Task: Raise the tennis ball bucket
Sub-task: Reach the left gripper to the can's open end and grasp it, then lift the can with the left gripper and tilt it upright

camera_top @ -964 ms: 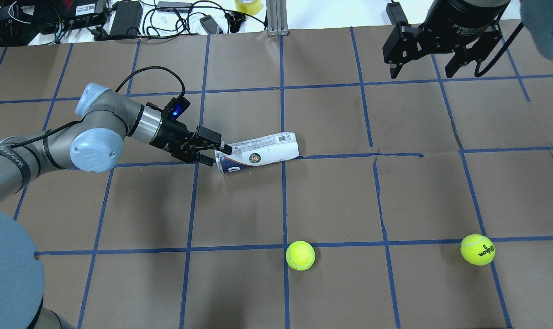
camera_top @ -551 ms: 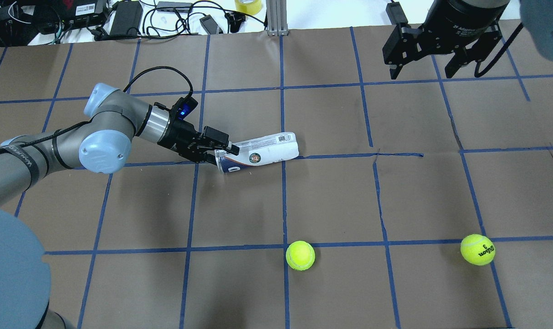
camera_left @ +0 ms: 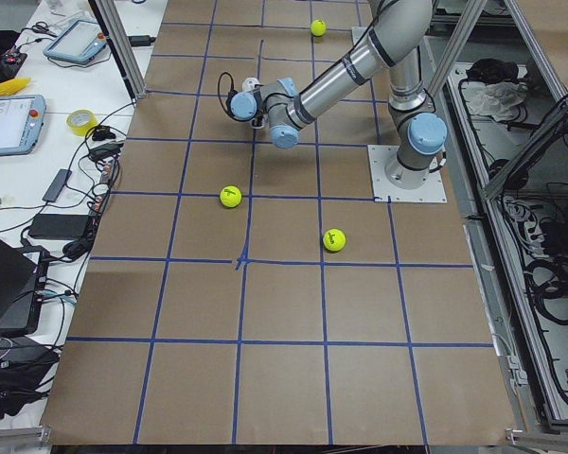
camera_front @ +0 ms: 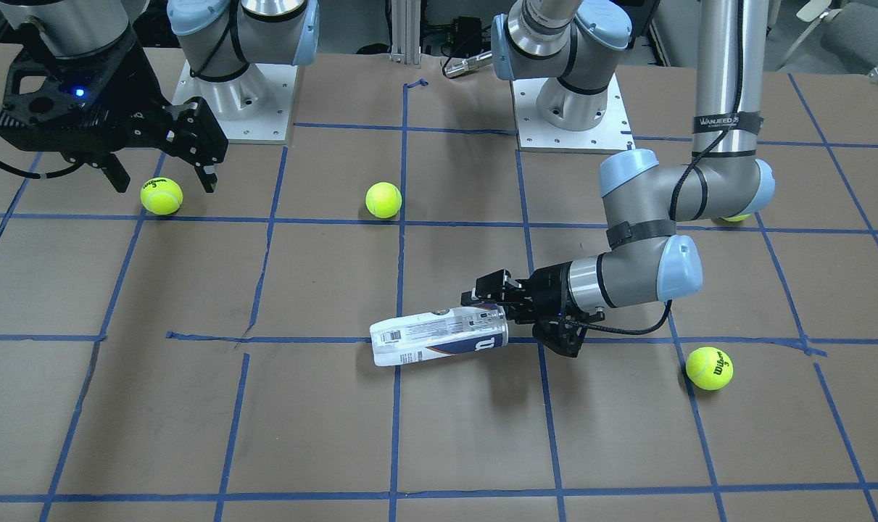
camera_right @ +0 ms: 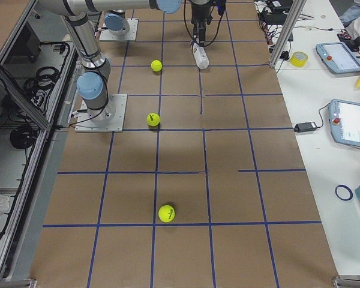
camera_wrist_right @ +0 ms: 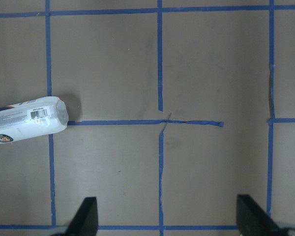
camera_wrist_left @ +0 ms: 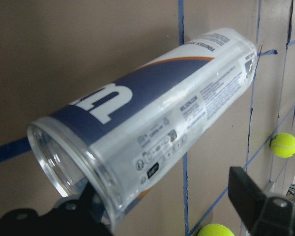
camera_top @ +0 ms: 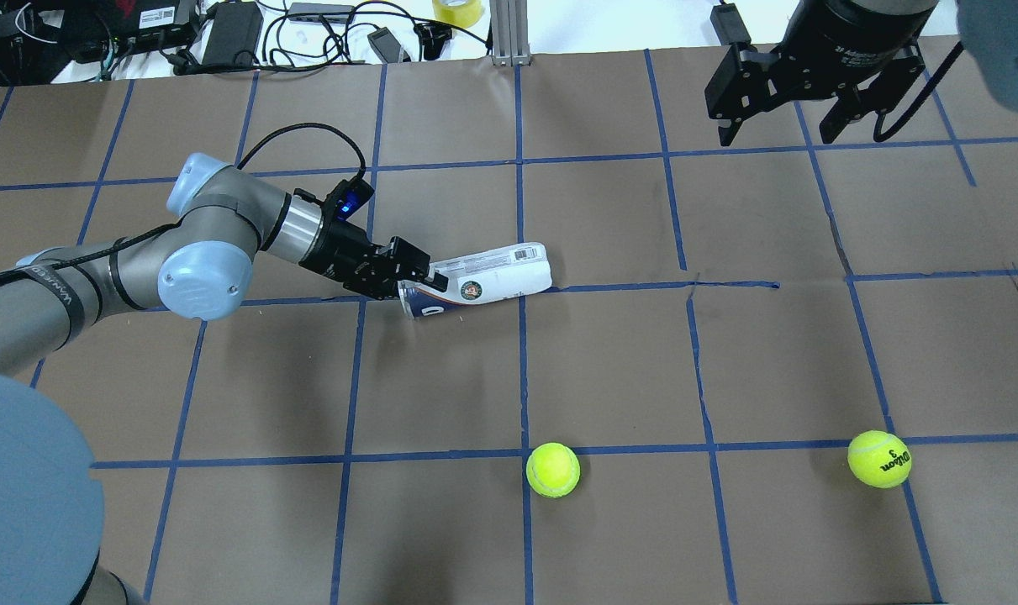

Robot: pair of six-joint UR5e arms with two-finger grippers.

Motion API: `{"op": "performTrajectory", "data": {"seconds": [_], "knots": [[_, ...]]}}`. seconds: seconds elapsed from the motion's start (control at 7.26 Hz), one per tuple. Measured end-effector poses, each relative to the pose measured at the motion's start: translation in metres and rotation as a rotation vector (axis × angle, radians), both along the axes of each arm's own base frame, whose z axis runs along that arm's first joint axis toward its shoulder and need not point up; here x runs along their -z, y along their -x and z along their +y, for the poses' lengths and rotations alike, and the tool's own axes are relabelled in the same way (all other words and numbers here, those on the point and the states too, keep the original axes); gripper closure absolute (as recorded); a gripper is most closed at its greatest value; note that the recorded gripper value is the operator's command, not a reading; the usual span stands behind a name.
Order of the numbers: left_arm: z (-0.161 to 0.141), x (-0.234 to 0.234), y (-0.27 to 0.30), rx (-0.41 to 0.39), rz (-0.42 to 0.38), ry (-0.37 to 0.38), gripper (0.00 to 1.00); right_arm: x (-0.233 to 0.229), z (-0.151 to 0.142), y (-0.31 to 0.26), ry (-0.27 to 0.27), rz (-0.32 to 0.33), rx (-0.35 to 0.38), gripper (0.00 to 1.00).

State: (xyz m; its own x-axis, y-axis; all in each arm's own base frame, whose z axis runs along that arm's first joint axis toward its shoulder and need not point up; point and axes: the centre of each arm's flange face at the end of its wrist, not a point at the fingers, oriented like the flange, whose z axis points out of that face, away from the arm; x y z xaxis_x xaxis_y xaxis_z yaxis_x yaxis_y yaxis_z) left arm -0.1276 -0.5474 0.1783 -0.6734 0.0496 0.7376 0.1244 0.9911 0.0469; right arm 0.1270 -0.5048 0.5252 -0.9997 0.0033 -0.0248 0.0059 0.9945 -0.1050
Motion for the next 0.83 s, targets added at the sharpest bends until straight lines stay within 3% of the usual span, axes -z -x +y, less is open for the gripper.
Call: {"op": "performTrajectory", "data": {"seconds": [0.41,0.83], "knots": [[-0.013,-0.02,0.0,-0.133,-0.031,-0.095,1.0,0.0,0.0,0.0,-0.001,0.0,0.0,0.0],[-0.04,-0.081,0.019,-0.315,-0.063,-0.173,1.0,0.001,0.0,0.001,-0.006,0.0,0.001,0.0]]}}
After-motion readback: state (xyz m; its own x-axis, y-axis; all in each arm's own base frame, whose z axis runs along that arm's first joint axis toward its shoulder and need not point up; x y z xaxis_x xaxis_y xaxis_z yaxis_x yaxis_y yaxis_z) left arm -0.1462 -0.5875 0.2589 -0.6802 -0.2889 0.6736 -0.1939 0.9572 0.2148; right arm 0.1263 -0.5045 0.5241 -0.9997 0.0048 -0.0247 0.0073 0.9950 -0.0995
